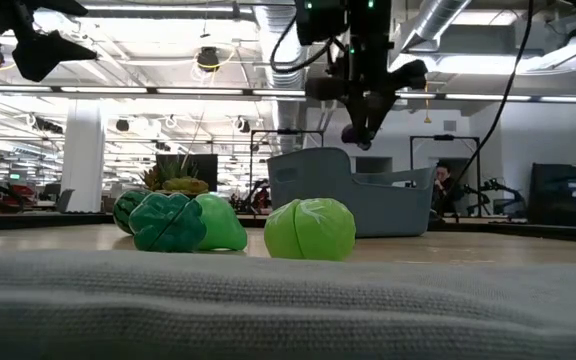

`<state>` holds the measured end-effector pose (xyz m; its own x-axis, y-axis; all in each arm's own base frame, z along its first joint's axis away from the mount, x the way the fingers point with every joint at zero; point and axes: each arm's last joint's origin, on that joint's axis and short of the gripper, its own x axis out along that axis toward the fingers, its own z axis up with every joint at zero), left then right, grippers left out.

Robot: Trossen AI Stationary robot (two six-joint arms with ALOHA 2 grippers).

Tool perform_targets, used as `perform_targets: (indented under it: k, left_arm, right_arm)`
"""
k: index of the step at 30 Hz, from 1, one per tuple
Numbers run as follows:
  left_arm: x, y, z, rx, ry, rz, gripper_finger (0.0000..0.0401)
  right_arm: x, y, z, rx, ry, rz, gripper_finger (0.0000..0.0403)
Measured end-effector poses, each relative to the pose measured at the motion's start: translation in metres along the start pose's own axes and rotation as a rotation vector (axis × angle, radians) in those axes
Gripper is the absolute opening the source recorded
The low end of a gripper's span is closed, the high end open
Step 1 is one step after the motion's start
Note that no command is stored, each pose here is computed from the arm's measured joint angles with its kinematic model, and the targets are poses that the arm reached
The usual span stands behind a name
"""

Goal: Pick and placing Produce into tupperware
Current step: Put the eggplant into the bin

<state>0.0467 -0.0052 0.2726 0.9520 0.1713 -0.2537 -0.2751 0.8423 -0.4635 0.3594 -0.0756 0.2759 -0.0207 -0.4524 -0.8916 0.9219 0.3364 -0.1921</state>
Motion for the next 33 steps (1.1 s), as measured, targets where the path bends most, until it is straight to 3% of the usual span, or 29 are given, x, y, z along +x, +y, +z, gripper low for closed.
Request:
perform_targets:
  k: [19,28,33]
  left_arm:
    - [0.000,0.001,0.000,-0.020,-0.012,0.017,0.0286]
    - [0.000,0.001,0.001,-0.032,-0.033,0.040,0.0286]
    - [0.000,0.002,0.001,-0.033,-0.057,0.069,0.0286]
  right_arm:
    - [0.045,-0.034,0.053,0.015,0.131,0.094,0.0103]
    - [0.091,-0.033,0.028,0.011,0.247,0.113,0.0103]
    - [0.099,-0.028,0.020,0.003,0.236,0.129,0.0103]
